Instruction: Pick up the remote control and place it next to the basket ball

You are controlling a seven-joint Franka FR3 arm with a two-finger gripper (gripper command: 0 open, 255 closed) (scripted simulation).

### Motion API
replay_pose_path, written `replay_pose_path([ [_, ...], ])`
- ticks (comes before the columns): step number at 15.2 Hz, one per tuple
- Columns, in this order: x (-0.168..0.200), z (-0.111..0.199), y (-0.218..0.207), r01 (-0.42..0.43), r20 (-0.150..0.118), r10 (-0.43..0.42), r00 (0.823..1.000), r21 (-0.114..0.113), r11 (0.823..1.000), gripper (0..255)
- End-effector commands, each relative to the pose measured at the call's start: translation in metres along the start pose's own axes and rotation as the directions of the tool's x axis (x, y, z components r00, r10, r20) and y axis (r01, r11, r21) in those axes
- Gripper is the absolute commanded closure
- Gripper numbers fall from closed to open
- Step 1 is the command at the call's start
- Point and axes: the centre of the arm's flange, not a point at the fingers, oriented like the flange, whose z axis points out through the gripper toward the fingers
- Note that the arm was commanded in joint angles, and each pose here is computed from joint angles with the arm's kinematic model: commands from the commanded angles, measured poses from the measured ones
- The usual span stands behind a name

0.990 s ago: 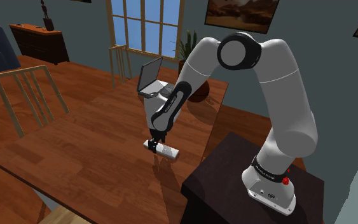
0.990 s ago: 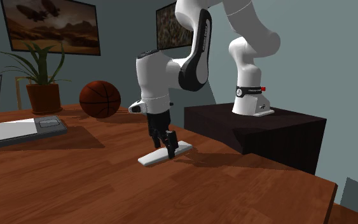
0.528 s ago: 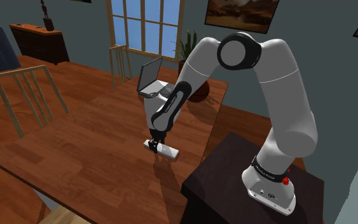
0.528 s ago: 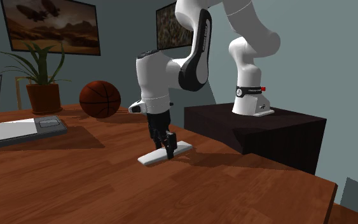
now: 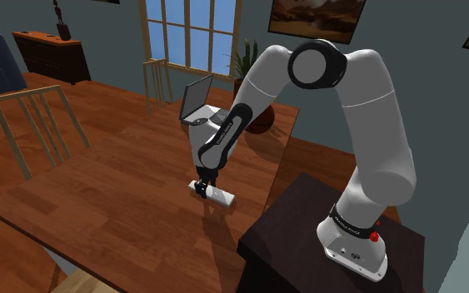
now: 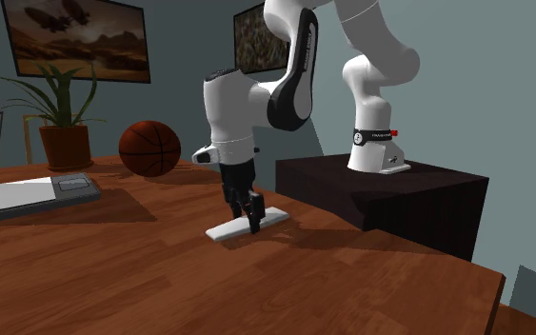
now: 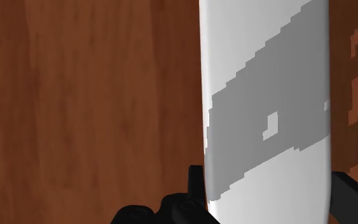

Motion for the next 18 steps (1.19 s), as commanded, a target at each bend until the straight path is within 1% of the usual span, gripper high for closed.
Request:
replay_pose_path([
  [1, -0.001, -0.009, 0.0, 0.0, 0.0, 0.0, 1.0, 0.0, 1.0, 255],
  [18, -0.015, -0.098, 0.002, 0.0, 0.0, 0.0, 1.0, 0.0, 1.0, 255],
])
